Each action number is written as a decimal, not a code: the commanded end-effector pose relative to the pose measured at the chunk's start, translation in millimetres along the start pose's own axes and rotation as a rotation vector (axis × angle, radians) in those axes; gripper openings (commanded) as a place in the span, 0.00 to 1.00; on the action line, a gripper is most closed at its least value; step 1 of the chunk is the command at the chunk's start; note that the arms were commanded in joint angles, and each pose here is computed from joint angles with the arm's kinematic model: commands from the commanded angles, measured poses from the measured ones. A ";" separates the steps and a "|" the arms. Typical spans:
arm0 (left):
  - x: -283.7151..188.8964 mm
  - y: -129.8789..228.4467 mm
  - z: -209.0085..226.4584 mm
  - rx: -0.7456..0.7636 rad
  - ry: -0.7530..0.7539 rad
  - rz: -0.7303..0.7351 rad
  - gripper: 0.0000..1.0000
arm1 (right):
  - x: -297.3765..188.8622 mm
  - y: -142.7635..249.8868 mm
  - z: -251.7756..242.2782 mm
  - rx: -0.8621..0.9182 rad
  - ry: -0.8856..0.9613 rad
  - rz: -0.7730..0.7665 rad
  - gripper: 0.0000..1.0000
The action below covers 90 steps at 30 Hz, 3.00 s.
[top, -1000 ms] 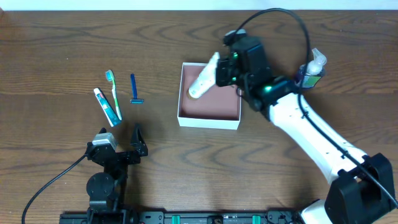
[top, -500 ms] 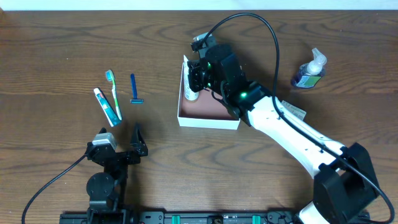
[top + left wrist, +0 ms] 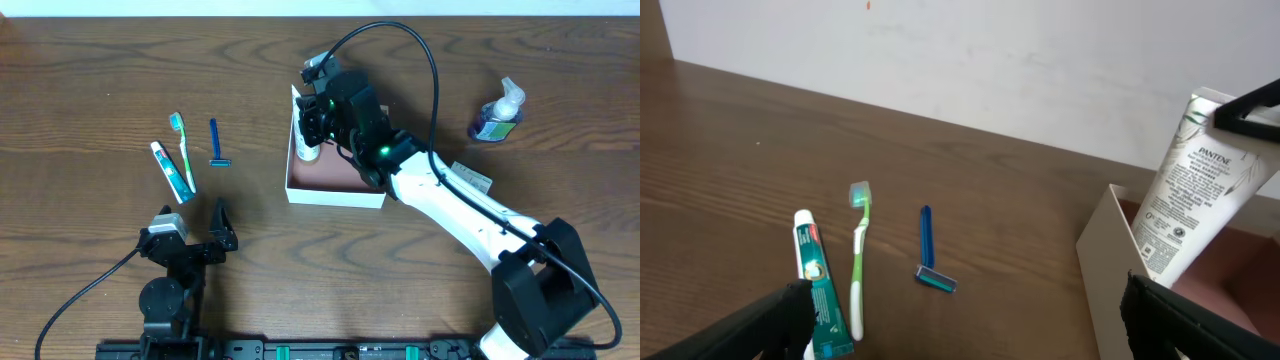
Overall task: Pack container
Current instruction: 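Stand the tube upright in the box's left corner and release, then move the right gripper to the purple soap pump bottle and grasp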
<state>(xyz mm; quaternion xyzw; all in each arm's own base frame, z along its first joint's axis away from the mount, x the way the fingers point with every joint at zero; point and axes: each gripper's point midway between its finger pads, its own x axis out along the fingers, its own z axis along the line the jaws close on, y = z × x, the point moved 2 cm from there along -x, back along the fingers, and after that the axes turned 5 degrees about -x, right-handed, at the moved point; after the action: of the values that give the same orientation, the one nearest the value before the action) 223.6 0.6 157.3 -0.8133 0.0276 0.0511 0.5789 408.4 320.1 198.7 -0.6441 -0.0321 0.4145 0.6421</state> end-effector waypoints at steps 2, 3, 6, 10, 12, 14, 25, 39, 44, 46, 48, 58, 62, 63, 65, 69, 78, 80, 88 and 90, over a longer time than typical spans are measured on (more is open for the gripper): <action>2.9 17.3 7.8 0.015 -0.024 0.042 0.98 | 7.4 9.7 5.1 -0.037 -0.029 0.015 0.34; 2.9 17.3 7.8 0.015 -0.024 0.042 0.98 | 7.3 8.1 6.4 -0.037 -0.037 0.010 0.35; 2.9 17.3 7.8 0.015 -0.024 0.042 0.98 | 6.3 1.8 8.9 -0.038 -0.048 -0.004 0.37; 2.9 17.3 7.8 0.015 -0.024 0.042 0.98 | 5.0 -6.3 10.3 -0.040 -0.050 -0.020 0.38; 2.9 17.3 7.8 0.015 -0.024 0.042 0.98 | 4.3 -10.2 10.9 -0.044 -0.051 -0.029 0.38; 2.9 17.3 7.8 0.015 -0.024 0.042 0.98 | 3.4 -13.8 11.3 -0.044 -0.051 -0.033 0.38; 2.9 17.3 7.8 0.015 -0.024 0.042 0.98 | -11.5 -58.1 6.3 -0.045 0.015 -0.067 0.38; 2.9 17.3 7.8 0.015 -0.024 0.042 0.98 | -54.2 -54.3 -68.5 0.271 0.342 0.109 0.41; 2.9 17.3 7.8 0.015 -0.024 0.042 0.98 | -84.3 -21.0 -119.5 0.429 0.479 0.244 0.47; 2.9 17.3 7.8 0.015 -0.024 0.042 0.98 | -100.5 -11.2 -136.7 0.464 0.526 0.288 0.52; 2.9 17.3 7.8 0.015 -0.024 0.042 0.98 | -119.1 -2.0 -152.9 0.505 0.574 0.328 0.55; 2.9 17.3 7.8 0.015 -0.024 0.042 0.98 | -213.1 11.8 -233.9 0.605 0.790 0.353 0.63; 2.9 17.3 7.8 0.015 -0.024 0.042 0.98 | -234.4 6.9 -257.4 0.567 0.842 0.323 0.64; 2.9 17.3 7.8 0.015 -0.024 0.042 0.98 | -238.0 5.5 -263.8 0.551 0.857 0.316 0.66; 2.9 17.3 7.8 0.015 -0.024 0.042 0.98 | -242.3 2.4 -274.0 0.507 0.865 0.310 0.71; 2.9 17.3 7.8 0.015 -0.024 0.042 0.98 | -250.3 8.2 -293.7 0.470 0.894 0.334 0.72; 2.9 17.3 7.8 0.015 -0.024 0.042 0.98 | -219.0 28.3 -331.5 0.356 0.763 0.393 0.72; 2.9 17.3 7.8 0.015 -0.024 0.042 0.98 | -204.0 30.5 -335.8 0.300 0.695 0.400 0.72; 2.9 17.3 7.8 0.015 -0.024 0.042 0.98 | -162.4 47.1 -347.2 0.219 0.568 0.426 0.70; 2.9 17.3 7.8 0.015 -0.024 0.042 0.98 | -156.2 52.8 -349.6 0.224 0.559 0.436 0.69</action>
<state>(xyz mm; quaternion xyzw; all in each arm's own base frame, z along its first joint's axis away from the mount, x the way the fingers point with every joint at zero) 223.6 0.6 157.1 -0.8133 0.0277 0.0512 0.5789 478.7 -62.7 185.4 -0.6476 0.3429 0.3233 0.5988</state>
